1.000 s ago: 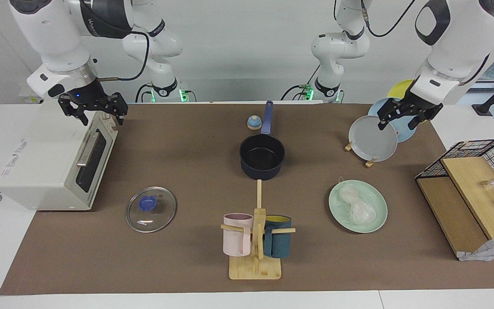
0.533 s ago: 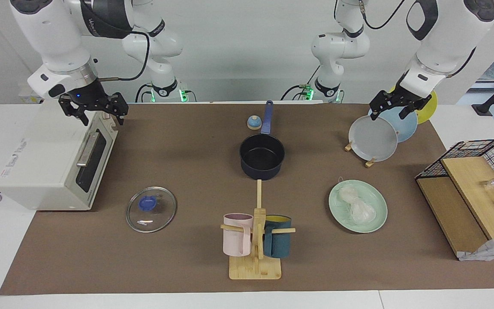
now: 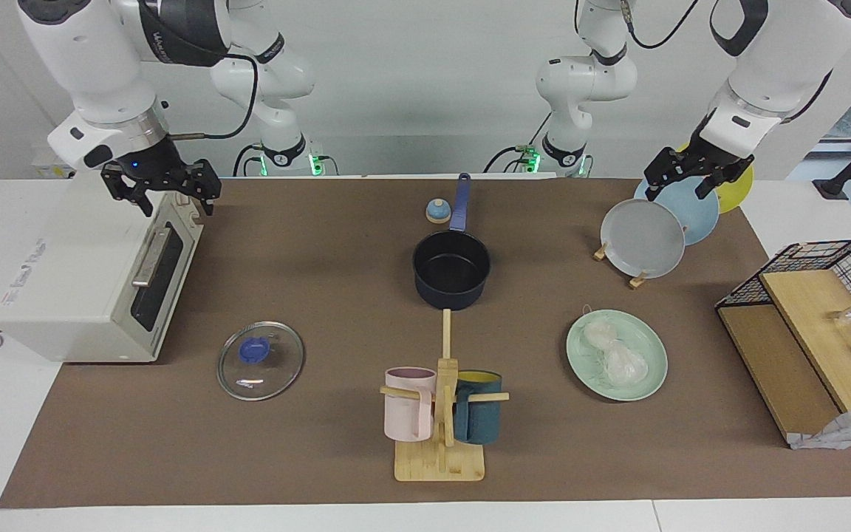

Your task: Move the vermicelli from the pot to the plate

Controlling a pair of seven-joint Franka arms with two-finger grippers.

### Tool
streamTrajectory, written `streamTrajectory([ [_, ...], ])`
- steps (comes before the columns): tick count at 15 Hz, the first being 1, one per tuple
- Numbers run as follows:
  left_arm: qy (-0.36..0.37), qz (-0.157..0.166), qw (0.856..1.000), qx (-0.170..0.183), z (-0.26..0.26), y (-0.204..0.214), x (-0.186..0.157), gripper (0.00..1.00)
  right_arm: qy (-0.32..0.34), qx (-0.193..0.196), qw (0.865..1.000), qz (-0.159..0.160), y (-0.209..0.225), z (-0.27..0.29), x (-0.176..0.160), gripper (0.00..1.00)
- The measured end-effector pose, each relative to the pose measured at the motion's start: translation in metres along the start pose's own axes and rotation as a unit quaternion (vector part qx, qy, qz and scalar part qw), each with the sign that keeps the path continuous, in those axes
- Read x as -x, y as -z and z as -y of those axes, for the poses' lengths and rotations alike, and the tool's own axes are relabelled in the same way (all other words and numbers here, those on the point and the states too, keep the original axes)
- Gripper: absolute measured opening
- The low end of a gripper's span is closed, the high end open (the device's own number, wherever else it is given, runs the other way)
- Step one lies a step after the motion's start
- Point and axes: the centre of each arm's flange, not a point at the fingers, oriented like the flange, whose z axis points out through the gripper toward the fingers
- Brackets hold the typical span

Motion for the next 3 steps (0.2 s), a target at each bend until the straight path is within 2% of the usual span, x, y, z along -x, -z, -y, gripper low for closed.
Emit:
streamTrajectory([
  [3, 0.002, 0.001, 1.000, -0.007, -0.0014, -0.0011, -0.0007, 1.00, 0.000, 0.000, 1.000, 0.000, 0.0000, 0.0000, 0.0000, 1.00],
])
